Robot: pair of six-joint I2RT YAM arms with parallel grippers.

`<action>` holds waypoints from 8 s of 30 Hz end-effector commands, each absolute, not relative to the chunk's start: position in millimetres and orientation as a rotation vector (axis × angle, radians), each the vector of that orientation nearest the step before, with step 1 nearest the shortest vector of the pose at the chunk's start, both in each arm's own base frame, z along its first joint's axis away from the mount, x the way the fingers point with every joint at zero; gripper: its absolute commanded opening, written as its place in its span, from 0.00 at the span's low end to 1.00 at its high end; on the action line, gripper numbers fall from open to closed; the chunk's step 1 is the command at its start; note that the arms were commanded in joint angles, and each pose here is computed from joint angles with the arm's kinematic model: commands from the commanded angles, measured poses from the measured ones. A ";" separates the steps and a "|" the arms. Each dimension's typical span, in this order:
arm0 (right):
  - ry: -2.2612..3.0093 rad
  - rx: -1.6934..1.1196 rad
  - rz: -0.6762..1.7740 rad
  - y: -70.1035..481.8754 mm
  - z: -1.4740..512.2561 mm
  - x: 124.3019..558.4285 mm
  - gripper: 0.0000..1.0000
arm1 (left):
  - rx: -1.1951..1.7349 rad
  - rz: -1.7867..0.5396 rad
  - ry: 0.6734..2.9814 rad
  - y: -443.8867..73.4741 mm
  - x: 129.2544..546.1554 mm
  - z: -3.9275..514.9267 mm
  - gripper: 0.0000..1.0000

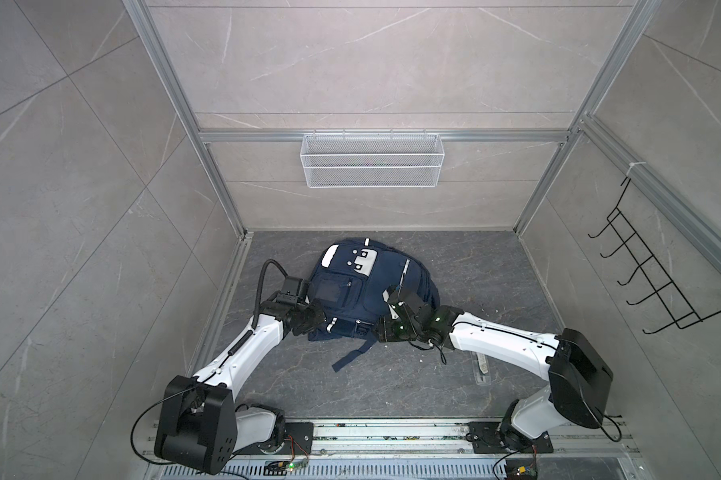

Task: Pack the student bag

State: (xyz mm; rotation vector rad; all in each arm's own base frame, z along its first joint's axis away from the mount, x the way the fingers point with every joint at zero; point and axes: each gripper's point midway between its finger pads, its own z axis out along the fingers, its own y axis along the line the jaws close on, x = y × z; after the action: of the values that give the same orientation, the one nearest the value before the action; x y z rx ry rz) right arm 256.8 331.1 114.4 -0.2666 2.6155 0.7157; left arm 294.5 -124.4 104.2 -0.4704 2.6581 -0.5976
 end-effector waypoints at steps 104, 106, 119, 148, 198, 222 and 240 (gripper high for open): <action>2.720 -0.338 0.516 348.1 42.7 281.4 0.16 | -0.359 -0.791 2.657 -192.3 305.3 82.0 0.47; 2.712 -0.338 0.510 345.9 47.5 280.0 0.17 | -0.350 -0.830 2.649 -197.8 307.4 84.0 0.49; 2.670 -0.365 0.501 340.7 77.8 279.9 0.04 | -0.329 -0.963 2.610 -214.6 313.6 89.7 0.50; 2.617 -0.522 0.598 365.9 120.5 252.5 0.00 | -0.359 -0.935 2.567 -217.7 337.9 97.1 0.10; 2.637 -0.440 0.616 333.3 127.0 246.0 0.00 | -0.524 -0.819 2.517 -137.7 406.6 113.5 0.00; 2.554 -0.513 0.710 363.9 158.8 248.1 0.00 | -0.354 -0.924 2.538 -179.6 308.4 124.7 0.46; 2.540 -0.545 0.719 371.0 166.0 241.6 0.00 | -0.319 -1.016 2.517 -219.0 317.1 124.2 0.46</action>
State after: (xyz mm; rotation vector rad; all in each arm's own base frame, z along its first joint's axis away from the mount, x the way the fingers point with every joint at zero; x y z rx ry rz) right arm 247.8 353.1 139.6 -0.4860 2.6008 0.6379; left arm 304.9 -207.1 110.3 -0.3287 2.5693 -0.9598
